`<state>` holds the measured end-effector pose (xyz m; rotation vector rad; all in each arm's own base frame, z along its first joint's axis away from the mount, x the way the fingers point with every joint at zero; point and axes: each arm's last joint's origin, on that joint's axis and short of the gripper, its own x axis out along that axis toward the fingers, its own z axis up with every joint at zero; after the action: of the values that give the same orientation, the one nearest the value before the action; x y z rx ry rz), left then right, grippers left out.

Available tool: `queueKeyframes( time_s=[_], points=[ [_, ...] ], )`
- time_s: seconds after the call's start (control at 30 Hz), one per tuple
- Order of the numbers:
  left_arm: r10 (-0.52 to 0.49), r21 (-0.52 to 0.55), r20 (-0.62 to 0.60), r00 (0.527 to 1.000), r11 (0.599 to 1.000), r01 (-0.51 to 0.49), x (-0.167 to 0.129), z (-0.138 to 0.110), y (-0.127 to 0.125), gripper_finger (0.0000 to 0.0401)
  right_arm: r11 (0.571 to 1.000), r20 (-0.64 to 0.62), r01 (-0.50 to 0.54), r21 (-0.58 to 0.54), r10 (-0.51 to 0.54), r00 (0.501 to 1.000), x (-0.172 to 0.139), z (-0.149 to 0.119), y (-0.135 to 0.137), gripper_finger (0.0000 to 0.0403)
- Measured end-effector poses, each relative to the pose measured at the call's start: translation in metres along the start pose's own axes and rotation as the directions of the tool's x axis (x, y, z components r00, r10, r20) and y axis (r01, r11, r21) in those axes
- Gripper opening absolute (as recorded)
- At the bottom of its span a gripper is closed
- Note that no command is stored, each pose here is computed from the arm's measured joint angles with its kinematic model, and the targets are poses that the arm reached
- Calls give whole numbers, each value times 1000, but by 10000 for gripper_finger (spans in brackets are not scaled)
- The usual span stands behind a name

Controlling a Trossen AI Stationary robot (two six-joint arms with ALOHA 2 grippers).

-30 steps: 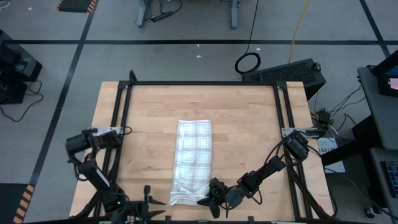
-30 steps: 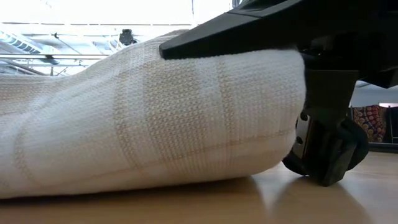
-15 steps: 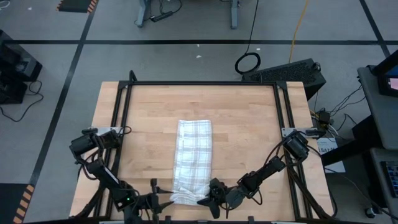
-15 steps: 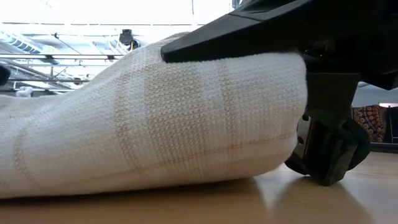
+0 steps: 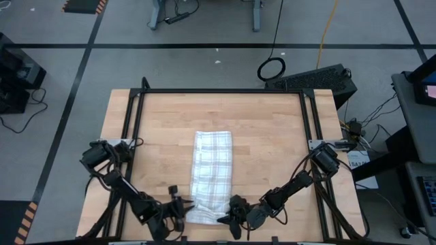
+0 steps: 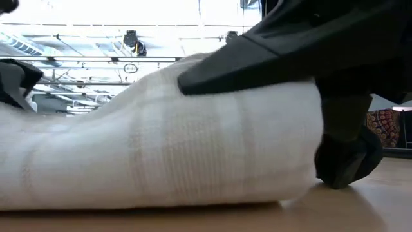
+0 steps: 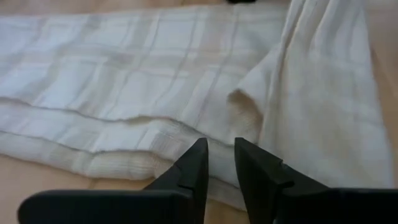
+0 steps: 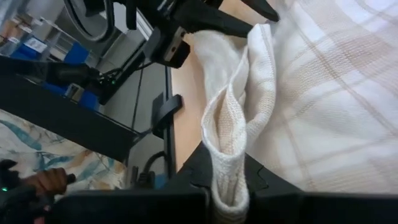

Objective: Roll towel
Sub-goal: Roll the white kitchen towel

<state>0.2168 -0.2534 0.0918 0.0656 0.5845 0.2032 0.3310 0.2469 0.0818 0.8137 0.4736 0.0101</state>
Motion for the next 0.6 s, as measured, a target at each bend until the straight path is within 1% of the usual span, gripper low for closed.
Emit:
queueKeyframes(
  time_s=[0.07,0.2,0.27,0.33,0.4,0.47,0.6],
  points=[
    [-2,-5,-18,1000,1000,2,3,1,2,84,999,-9,15,-35,-16,1000,0,-1,-2,22],
    [-6,-8,-42,999,1000,6,7,2,5,84,995,-16,36,-89,-38,999,0,-2,-4,64],
    [-4,-3,-47,999,1000,4,7,2,5,84,995,-15,37,-90,-39,999,0,-2,-4,83],
    [-12,1,-45,999,1000,12,3,3,4,83,996,-15,36,-84,-38,999,0,-2,-4,91],
    [-33,-7,-22,999,999,32,-8,10,3,83,997,-13,37,-67,-38,999,0,-2,-4,89],
    [-63,-25,9,998,998,63,-23,19,2,83,998,-13,37,-41,-38,999,0,-1,-4,77],
    [-140,22,42,989,990,139,-54,28,-1,83,999,-13,37,-26,-37,999,0,-1,-4,36]
  ],
)
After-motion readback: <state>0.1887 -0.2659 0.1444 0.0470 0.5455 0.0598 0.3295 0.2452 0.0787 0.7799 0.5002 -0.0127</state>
